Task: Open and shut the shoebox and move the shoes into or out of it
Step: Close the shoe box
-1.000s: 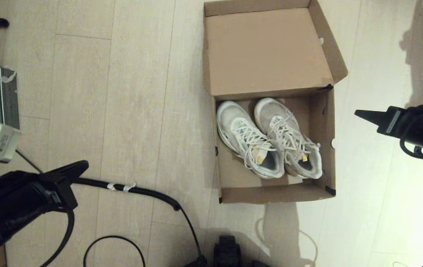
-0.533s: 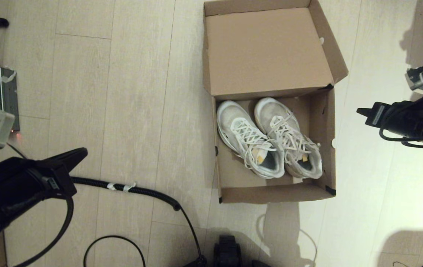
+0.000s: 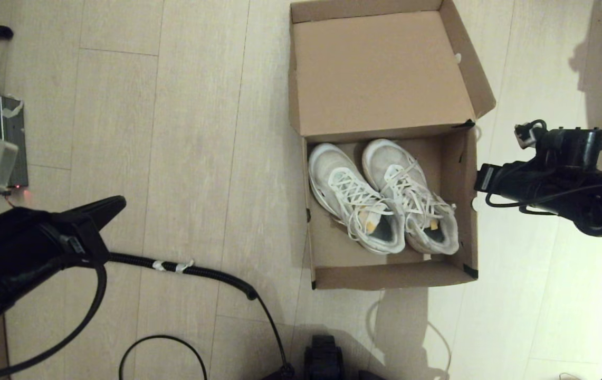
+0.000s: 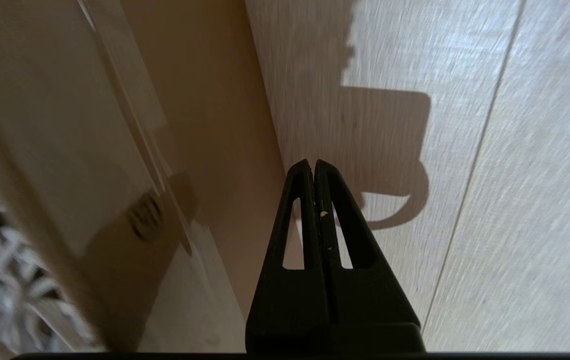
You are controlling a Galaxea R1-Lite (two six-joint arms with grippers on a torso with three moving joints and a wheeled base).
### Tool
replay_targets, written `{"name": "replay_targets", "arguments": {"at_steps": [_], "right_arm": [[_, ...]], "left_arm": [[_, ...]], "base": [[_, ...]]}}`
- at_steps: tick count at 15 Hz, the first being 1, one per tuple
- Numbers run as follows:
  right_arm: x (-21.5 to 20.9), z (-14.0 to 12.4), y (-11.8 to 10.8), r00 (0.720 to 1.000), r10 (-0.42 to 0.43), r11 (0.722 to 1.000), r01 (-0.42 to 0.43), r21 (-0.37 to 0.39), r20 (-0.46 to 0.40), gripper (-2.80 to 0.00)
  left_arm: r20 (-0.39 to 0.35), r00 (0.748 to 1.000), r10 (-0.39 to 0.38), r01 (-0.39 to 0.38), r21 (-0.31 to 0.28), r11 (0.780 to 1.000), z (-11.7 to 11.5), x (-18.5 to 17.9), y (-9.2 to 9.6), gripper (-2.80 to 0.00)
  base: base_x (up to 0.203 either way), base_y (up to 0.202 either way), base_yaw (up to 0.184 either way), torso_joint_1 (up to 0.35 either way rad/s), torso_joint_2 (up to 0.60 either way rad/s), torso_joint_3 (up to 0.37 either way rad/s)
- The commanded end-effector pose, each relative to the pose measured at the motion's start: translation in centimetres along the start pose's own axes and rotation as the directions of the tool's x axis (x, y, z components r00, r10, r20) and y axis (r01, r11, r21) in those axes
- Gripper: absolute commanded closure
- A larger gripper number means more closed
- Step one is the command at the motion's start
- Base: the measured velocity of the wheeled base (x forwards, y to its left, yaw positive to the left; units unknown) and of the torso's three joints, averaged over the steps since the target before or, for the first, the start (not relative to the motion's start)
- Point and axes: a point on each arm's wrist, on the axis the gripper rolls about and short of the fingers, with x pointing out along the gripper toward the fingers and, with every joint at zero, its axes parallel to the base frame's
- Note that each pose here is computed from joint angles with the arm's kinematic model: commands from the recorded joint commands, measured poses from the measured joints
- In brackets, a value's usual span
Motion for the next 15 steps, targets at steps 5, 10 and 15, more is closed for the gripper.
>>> {"name": "replay_targets", "arguments": {"at_steps": [5, 10, 15], "right_arm": [[-0.4, -3.4, 0.9, 0.993, 0.082, 0.997, -0.083, -0.005, -0.086, 0.00], [-3.8, -5.1, 2.0, 0.973, 0.186, 0.983, -0.186, 0.012, -0.139, 0.00], [-6.6, -8.1, 3.9, 0.938, 0.247, 0.969, -0.245, 0.041, -0.244, 0.00]], "left_arm": [[-0.004, 1.000, 0.001, -0.001, 0.000, 1.000, 0.1, 0.7, 0.0, 0.00], [-0.004, 1.000, 0.001, -0.001, 0.000, 1.000, 0.1, 0.7, 0.0, 0.00], [-0.003, 1.000, 0.001, -0.001, 0.000, 1.000, 0.1, 0.6, 0.0, 0.00]], "base": [[0.000, 0.000, 0.000, 0.000, 0.00, 0.000], [0.000, 0.000, 0.000, 0.000, 0.00, 0.000], [0.000, 0.000, 0.000, 0.000, 0.00, 0.000]]}}
